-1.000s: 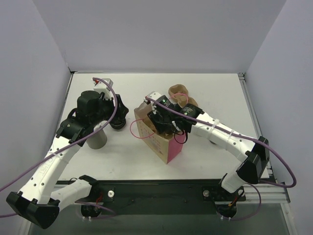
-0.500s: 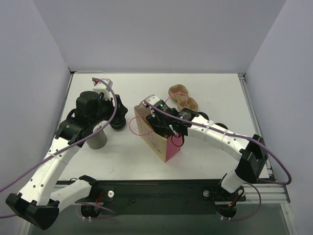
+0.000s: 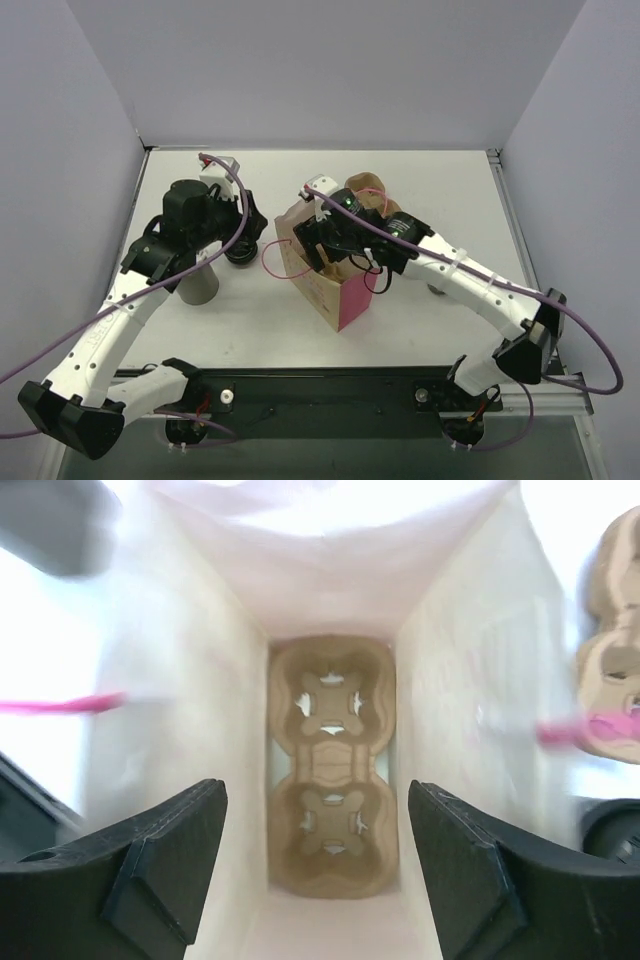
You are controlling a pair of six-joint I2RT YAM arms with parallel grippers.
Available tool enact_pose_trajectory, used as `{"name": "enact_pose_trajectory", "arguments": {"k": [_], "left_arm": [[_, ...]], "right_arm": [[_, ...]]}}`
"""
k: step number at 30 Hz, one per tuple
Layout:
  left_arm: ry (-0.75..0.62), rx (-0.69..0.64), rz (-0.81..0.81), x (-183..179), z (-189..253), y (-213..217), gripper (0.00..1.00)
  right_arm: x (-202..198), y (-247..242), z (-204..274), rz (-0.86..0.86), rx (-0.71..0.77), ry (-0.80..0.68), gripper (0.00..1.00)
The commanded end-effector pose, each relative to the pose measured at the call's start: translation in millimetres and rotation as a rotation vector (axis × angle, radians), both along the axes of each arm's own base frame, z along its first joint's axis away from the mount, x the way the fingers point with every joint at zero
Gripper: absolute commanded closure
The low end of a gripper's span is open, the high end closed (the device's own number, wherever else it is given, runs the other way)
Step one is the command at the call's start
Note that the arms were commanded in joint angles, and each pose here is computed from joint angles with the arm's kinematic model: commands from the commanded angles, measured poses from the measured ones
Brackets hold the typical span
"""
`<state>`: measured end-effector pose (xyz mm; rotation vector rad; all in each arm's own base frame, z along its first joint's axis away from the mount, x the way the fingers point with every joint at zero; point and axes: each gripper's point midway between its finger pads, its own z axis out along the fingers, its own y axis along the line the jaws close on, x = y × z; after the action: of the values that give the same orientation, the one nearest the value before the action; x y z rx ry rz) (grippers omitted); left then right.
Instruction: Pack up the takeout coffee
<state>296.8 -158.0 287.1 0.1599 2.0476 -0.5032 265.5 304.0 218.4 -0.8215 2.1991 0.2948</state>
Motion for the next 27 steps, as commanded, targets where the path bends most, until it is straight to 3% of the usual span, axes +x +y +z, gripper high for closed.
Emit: {"name": "enact_pose_trajectory", "arguments": {"k": [1, 7, 11, 18, 27], "left_arm": [[-0.168, -0.086, -0.147, 7, 60, -28, 0.30], [-0.145, -0.124, -0.231, 3, 72, -45, 0.30], [-0.140, -0.113, -0.252, 0, 66, -49, 0.30], [-0.183, -0.016, -0.297, 10, 53, -64, 0.30], [-0.032, 0.123, -0.291, 35, 11, -65, 0.34]], "right_arm": [[-16, -12, 67, -0.058, 0.168, -0.044, 0.25], [-39, -16, 110, -0.060, 0.355, -0.022, 0.25], [-42, -27, 161, -0.083, 0.466, -0.097, 0.26], [-27, -77, 174, -0.222, 0.391, -0.276, 0.25], [-37, -106, 201, -0.270, 0.450, -0.344, 0.26]]}}
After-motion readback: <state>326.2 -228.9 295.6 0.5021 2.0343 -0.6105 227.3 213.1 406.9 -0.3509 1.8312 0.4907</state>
